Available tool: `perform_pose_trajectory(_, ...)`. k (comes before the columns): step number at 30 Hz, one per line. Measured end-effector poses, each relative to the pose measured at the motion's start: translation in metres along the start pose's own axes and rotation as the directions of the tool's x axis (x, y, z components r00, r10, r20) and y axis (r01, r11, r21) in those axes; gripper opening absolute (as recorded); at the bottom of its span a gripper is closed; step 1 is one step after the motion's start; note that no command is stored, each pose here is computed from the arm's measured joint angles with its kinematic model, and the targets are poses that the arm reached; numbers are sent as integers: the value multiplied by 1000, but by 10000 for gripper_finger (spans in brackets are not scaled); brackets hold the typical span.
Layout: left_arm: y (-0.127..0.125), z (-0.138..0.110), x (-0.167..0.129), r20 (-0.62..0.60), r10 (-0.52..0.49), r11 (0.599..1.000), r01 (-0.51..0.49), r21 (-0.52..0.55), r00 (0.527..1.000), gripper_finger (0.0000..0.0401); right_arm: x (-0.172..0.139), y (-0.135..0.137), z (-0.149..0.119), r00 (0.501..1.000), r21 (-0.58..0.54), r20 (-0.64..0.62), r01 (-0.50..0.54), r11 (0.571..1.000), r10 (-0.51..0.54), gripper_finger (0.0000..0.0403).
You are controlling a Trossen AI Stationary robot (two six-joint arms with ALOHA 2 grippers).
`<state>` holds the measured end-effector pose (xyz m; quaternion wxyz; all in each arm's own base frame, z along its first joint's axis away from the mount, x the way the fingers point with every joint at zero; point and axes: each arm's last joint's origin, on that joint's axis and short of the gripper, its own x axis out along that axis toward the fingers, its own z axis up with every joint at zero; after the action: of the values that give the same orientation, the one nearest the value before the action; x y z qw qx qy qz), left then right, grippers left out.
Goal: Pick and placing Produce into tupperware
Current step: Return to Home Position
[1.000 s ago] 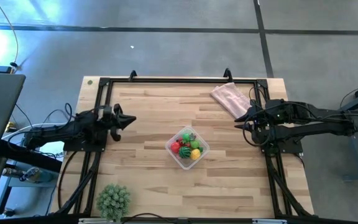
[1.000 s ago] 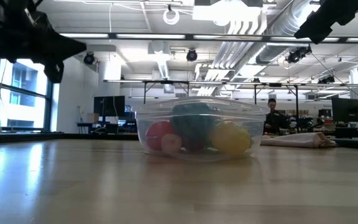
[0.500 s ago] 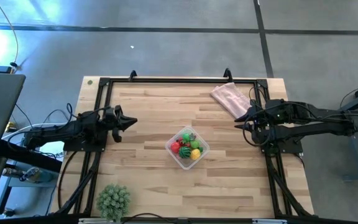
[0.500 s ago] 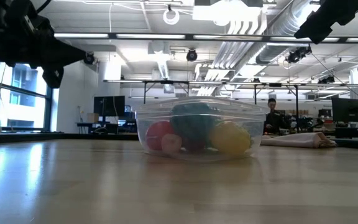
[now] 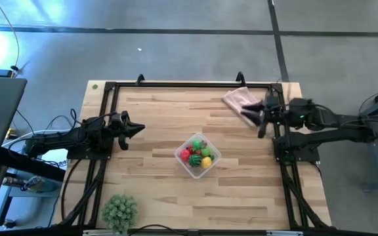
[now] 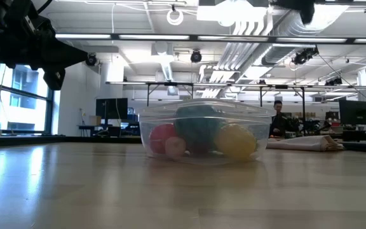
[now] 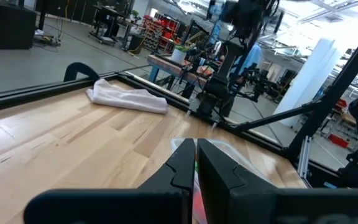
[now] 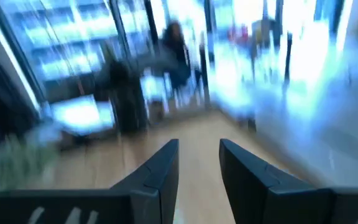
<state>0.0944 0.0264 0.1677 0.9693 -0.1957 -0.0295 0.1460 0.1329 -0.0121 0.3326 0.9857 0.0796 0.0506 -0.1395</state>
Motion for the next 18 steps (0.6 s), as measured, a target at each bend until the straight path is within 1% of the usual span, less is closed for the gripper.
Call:
perform_pose_trajectory(1, 0, 0, 0, 0, 0, 1000, 0, 0, 1000, 8, -1, 0, 9, 996, -18, 86, -14, 1000, 16, 105)
perform_pose_trajectory(3, 0, 0, 0, 0, 0, 1000, 0, 0, 1000, 8, -10, 0, 30, 976, -46, 212, -43, 998, 52, 105)
perform_pose_trajectory(5, 0, 0, 0, 0, 0, 1000, 0, 0, 1000, 8, -27, -2, 50, 960, -69, 271, -49, 996, 66, 105)
perform_pose_trajectory(7, 0, 0, 0, 0, 0, 1000, 0, 0, 1000, 8, -51, -4, 66, 951, -85, 302, -41, 995, 65, 105)
perform_pose_trajectory(10, 0, 0, 0, 0, 0, 1000, 0, 0, 1000, 8, -91, -9, 83, 936, -89, 349, -18, 996, 48, 105)
perform_pose_trajectory(13, 0, 0, 0, 0, 0, 1000, 0, 0, 1000, 8, -126, -15, 86, 912, -70, 409, -6, 998, 34, 105)
perform_pose_trajectory(18, 0, 0, 0, 0, 0, 1000, 0, 0, 1000, 8, -155, -26, 58, 889, 19, 457, 23, 1000, -29, 105)
